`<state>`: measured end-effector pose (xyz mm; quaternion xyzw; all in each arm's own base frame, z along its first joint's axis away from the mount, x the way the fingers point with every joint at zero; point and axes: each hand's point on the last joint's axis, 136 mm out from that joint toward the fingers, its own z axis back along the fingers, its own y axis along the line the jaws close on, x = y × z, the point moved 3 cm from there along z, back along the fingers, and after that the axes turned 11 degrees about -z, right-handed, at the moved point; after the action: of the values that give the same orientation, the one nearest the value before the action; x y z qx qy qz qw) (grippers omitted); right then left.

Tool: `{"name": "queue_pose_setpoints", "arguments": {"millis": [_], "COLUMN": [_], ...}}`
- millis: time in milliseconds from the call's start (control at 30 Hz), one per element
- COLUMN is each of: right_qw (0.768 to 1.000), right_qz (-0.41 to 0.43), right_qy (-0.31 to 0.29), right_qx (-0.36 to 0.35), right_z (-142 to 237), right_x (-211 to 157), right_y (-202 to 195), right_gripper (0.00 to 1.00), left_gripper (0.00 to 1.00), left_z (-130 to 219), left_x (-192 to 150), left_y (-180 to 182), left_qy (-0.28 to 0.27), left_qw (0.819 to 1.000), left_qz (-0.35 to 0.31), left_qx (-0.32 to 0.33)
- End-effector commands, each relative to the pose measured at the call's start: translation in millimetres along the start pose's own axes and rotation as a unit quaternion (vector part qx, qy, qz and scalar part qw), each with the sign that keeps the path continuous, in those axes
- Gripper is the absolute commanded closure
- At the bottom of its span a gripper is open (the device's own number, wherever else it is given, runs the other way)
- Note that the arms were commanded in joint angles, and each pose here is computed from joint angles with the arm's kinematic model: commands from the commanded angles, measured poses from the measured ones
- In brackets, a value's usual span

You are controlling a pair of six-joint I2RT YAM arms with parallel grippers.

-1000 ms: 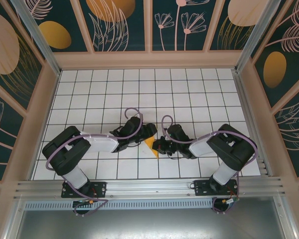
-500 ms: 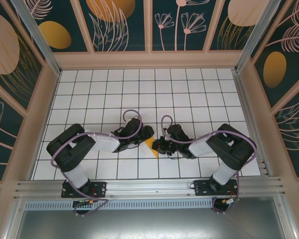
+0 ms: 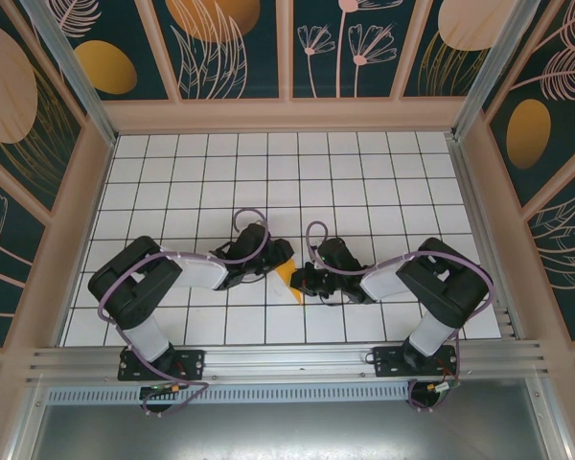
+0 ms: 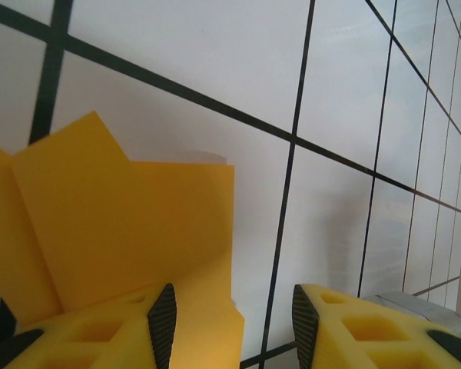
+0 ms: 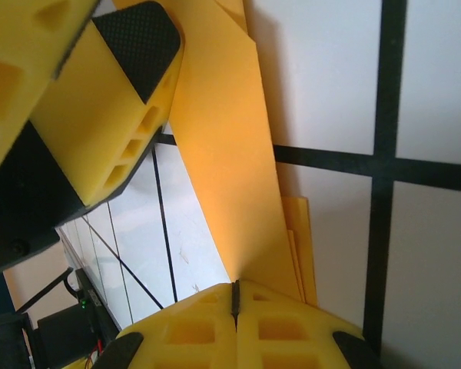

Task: Fold a paper plane with a square sheet of paper (pick it up from the middle)
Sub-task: Fold the wing for the fifth time at the center of the table.

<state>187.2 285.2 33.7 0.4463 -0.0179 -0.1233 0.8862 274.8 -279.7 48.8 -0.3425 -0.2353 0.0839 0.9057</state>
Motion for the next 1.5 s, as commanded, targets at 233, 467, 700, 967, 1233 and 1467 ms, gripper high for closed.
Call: {"name": "queue_pose_setpoints", "arguments": {"millis": [233, 467, 700, 967, 1233, 1467], "right_qw": [0.99, 0.99, 0.99, 0.991, 0.991, 0.993], "right_qz": [-0.025, -0.017, -0.014, -0.01, -0.01, -0.009], "right_qy": [0.027, 0.037, 0.043, 0.045, 0.044, 0.041], "right_qx": [-0.137, -0.134, -0.131, -0.128, -0.124, -0.114], "right_z": [2.9, 1.4, 1.0, -0.2, -3.6, -7.0], "right_x": [-21.0, -23.4, -24.6, -24.1, -22.4, -19.8], "right_y": [-69.9, -68.6, -67.6, -65.0, -61.0, -53.4], "right_gripper": [1.0, 1.0, 1.0, 1.0, 1.0, 1.0], "left_gripper": [0.53, 0.52, 0.52, 0.52, 0.51, 0.62], "left_z": [-2.6, -2.0, -5.0, 7.8, 44.8, 55.0], "left_x": [19.8, 35.8, 49.6, 67.3, 86.1, 63.5], "left_y": [44.1, 49.9, 60.0, 69.5, 39.6, -19.3], "left_qy": [-0.015, -0.021, -0.019, -0.03, -0.069, -0.054], "left_qw": [0.996, 0.994, 0.993, 0.99, 0.993, 0.995], "left_qz": [-0.009, -0.011, -0.011, -0.016, -0.035, -0.069], "left_qx": [0.09, 0.106, 0.115, 0.135, 0.089, -0.048]}}
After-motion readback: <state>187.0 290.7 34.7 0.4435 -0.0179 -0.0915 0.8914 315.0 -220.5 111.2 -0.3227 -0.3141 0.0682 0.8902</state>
